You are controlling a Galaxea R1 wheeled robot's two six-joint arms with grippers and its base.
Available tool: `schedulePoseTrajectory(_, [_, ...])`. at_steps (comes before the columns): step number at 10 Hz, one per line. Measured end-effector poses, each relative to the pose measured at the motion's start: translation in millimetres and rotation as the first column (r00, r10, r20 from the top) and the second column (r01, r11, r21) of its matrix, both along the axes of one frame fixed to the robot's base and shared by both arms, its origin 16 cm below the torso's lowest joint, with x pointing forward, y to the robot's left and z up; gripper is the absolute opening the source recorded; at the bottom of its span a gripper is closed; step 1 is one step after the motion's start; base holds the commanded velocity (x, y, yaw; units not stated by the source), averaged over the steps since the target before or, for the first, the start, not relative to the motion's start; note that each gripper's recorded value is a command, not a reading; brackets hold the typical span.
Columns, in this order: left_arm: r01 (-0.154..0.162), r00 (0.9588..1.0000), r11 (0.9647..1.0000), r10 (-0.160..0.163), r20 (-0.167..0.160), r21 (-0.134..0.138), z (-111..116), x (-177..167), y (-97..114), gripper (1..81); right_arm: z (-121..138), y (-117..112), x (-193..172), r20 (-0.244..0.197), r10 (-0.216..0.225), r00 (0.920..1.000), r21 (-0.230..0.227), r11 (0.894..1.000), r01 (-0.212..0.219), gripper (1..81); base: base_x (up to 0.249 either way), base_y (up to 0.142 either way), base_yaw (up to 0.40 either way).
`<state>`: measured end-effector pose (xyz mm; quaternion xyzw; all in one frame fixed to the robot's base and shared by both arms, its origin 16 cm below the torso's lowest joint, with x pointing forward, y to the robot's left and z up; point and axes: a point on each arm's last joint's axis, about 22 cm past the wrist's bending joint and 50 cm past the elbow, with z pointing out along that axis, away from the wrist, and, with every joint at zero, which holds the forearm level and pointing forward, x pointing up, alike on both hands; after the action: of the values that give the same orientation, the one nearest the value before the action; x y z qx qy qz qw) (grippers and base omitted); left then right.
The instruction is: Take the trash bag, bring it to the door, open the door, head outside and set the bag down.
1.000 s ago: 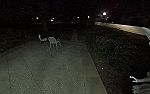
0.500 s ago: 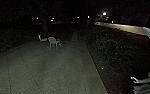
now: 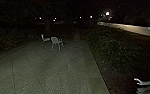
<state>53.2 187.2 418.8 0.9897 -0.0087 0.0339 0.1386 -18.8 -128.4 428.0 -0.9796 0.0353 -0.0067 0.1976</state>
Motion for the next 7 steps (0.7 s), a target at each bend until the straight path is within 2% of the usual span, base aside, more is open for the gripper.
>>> schedulePoseTrajectory(2, [-0.045,0.9990,0.9989,0.045,-0.004,0.007,0,-10,9,1.0,0,1,6,0.003,0.045,0.9990,0.001,0.999,-0.045,81.1,0.000,0.000,0.000])
schedulePoseTrajectory(4, [-0.068,0.9976,0.9976,0.068,-0.006,0.010,0,-5,15,1.0,0,2,7,0.000,0.049,0.9988,0.002,0.999,-0.049,81.1,0.000,0.000,0.000])
schedulePoseTrajectory(5, [-0.082,0.9965,0.9966,0.082,-0.015,0.009,-1,-1,18,1.0,-1,1,1,-0.017,0.046,0.9988,0.002,0.999,-0.046,81.1,0.000,0.000,0.000])
schedulePoseTrajectory(7, [-0.097,0.9938,0.9953,0.097,-0.054,0.002,-4,-2,25,1.0,-2,-3,-23,-0.077,0.046,0.9960,0.000,0.999,-0.046,81.1,0.000,0.000,0.000])
